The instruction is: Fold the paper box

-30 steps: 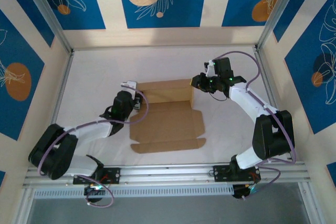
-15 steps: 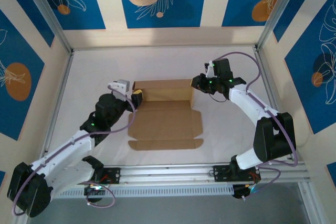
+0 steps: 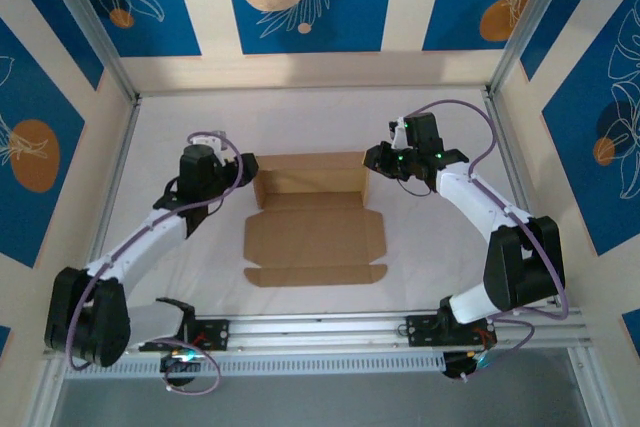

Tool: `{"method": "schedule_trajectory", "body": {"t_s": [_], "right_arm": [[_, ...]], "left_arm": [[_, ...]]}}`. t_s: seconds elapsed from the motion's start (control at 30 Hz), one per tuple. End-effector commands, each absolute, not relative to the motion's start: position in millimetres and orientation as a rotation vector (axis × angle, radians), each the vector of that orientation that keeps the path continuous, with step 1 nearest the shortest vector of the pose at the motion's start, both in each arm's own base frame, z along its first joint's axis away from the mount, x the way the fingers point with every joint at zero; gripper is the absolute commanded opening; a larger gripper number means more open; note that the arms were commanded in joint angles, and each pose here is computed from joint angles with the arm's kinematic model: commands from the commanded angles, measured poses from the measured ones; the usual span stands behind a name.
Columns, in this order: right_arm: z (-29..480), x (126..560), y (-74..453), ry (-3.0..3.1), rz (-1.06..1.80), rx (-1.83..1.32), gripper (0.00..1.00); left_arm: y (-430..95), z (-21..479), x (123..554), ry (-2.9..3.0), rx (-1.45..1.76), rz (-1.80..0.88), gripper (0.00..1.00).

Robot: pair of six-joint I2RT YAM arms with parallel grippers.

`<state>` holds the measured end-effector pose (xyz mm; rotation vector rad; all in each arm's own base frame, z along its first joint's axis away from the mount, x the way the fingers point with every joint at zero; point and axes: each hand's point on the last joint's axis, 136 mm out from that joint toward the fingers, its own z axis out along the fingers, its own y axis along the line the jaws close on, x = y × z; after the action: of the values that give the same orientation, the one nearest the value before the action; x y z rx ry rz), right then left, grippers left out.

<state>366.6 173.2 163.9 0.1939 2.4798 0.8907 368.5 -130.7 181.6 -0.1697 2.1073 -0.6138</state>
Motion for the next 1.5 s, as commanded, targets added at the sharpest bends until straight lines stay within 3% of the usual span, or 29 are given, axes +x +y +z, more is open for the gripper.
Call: {"method": "schedule_trajectory", "body": {"t_s": [0.0,0.67,0.83,0.93,1.1,1.47], "right_arm": [[133,347,166,2.611,0.814,0.229,0.21],[112,333,185,2.661,0.862,0.328,0.25],[109,328,196,2.648,0.962,0.432,0.27],[110,326,196,2.633,0.984,0.484,0.29],[113,326,199,2.612,1.048,0.537,0.36],[109,324,171,2.694,0.799,0.473,0.67]], "left_arm": [[-149,195,371,2.055,-0.154,-0.800,0.58],[-153,144,354,2.100,-0.301,-0.876,0.13],[-153,140,352,2.064,-0.441,-0.939,0.17],[-157,138,350,2.058,-0.490,-0.979,0.25],[-154,135,349,2.007,-0.599,-1.031,0.27],[-146,134,346,2.104,-0.429,-0.825,0.24]]}}
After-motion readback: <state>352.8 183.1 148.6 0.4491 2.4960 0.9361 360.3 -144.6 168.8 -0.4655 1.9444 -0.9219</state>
